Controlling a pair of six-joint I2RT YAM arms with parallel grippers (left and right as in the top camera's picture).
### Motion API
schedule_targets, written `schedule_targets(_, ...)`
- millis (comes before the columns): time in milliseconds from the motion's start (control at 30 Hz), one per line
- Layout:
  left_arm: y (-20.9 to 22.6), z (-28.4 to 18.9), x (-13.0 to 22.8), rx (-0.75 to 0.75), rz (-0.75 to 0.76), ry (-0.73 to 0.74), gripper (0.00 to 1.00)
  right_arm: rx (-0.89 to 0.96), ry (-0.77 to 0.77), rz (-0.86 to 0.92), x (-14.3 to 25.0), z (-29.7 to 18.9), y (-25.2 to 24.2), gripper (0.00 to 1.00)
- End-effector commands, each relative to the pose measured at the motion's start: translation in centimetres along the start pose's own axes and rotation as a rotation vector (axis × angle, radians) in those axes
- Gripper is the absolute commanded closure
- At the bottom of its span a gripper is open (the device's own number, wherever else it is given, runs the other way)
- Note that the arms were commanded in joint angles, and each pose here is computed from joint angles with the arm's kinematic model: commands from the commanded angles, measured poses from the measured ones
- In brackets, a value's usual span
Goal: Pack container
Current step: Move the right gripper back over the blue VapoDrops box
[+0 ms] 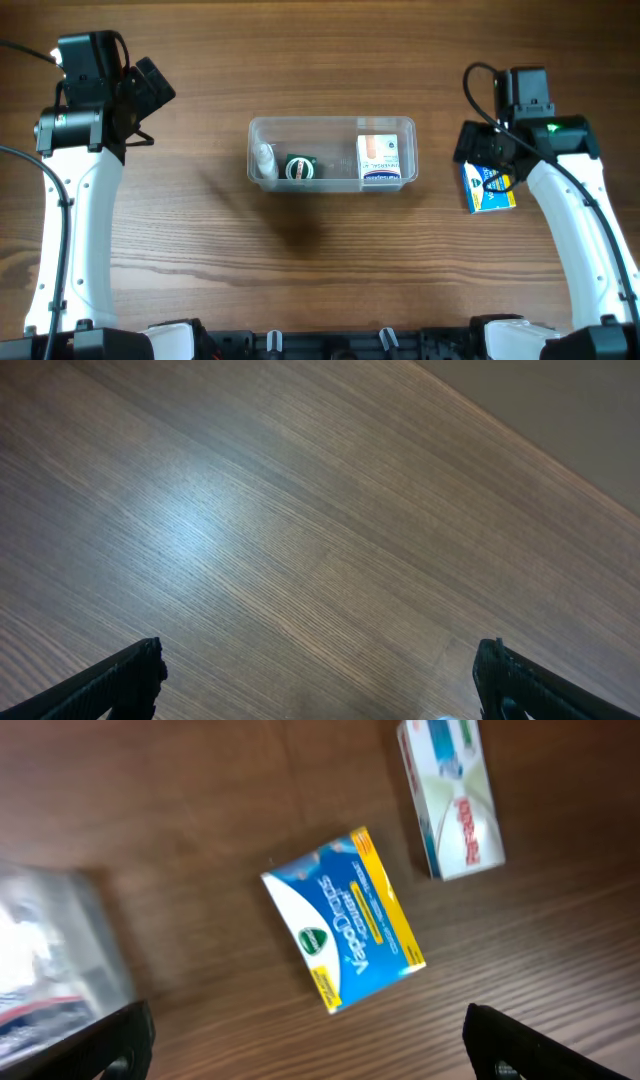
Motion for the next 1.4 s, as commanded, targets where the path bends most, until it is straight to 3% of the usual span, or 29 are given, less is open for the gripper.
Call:
schedule_targets(0, 0.0, -0.3, -0.4, -0.003, 0.000, -0.019, 0.00, -0.022, 0.065, -0.048, 1.6, 2.4, 0.4, 0.00)
schedule_targets(400, 0.0, -0.3, -0.4, -0.004, 0.000, -0.019, 0.00, -0.075, 0.079, 0.018, 3.9, 7.0, -1.4, 0.00)
schedule_targets(733, 0.0, -0.3, -0.4, -0.004, 0.000, -0.019, 0.00, -0.079, 0.060, -0.034, 4.1, 7.7, -1.9, 0.00)
schedule_targets(1200, 0.0, -0.3, -0.4, -0.004, 0.000, -0.019, 0.00, -0.063, -0.083, -0.188, 5.4, 11.7, -1.1, 0.00)
schedule_targets(1367, 0.0, -0.3, -0.4, -0.003, 0.000, -0.019, 0.00, -0.023, -0.112, -0.156, 6.1, 12.8, -2.0, 0.00)
Point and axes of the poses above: each gripper's point midway between its finger pads, its own z axis out along the fingers, its own y axis along the line the jaws close on, x = y × z, the point moved 9 cm from there along -z, back along the fingers, and after that the axes turned 15 degrees about -z, right-handed, at the moved point
